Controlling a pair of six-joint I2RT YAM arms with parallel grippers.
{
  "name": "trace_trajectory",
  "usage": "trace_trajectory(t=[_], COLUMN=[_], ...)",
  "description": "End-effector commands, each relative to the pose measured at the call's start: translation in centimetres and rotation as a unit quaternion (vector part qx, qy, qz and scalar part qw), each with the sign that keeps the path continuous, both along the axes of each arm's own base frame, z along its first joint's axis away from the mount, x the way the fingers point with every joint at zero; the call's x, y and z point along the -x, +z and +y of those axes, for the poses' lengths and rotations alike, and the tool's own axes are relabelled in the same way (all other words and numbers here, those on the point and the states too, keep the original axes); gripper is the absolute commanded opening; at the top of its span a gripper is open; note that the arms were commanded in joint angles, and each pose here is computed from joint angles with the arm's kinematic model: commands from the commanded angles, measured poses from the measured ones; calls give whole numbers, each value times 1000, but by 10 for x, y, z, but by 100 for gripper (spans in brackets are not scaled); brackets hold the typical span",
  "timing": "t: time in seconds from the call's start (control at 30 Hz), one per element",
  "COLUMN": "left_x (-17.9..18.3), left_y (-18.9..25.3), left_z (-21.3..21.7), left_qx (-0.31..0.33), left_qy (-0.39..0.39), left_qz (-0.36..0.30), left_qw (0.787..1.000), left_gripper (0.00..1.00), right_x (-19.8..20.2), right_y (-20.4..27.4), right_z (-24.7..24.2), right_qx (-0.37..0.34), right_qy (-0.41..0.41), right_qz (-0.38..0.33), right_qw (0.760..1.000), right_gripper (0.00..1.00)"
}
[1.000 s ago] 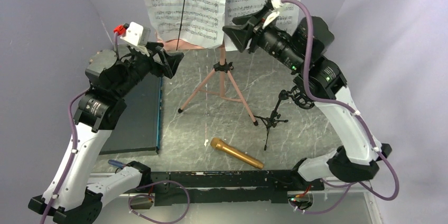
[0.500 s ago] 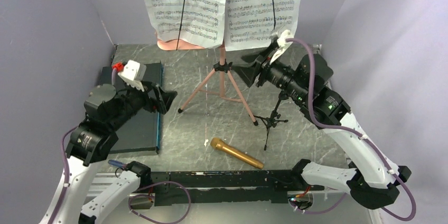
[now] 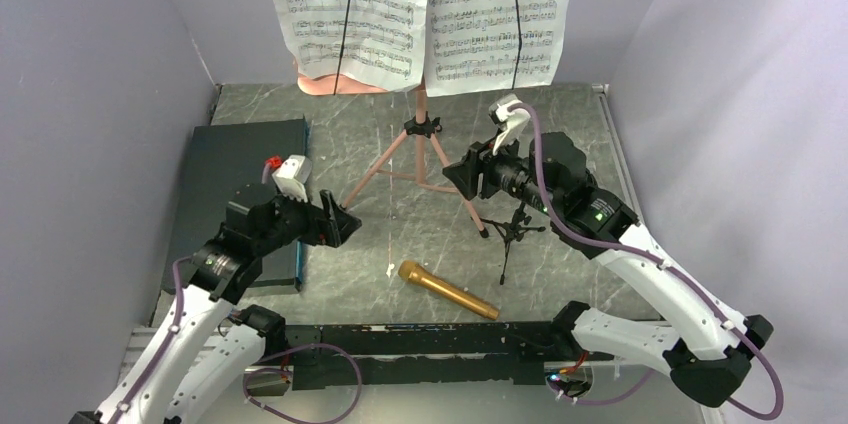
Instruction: Set up the instrument practice props
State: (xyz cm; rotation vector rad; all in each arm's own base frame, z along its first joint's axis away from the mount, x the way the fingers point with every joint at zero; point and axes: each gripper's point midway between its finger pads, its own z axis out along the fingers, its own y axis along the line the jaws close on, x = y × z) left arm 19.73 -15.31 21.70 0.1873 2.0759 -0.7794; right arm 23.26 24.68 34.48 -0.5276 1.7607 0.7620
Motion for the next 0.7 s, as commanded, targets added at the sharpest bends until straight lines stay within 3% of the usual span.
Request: trace_trajectory(t=[0.0,0.23,0.4,0.67], left_x=[-10,-10,7,42], left_y=[21,5,-14,-61], left_z=[-35,-73,-115,-177], left_qx=[78,56,-8,-137], left_qy=[-60,-135,-206,-331], left_qz=[-26,-29,-55,-90], left_qw=[995,989,977,929], left_gripper=[93,93,93,93], right_x=[-19,-35,-38,-40], right_y=[-5,-13,-4,-7], right_z=[-26,-68,-100,-126], right_qx=[18,31,0,2], right_qy=[-88,-161,-190,-231], right_qz=[3,30,28,32], right_qw=[996,986,981,972], right_gripper=[54,54,54,54])
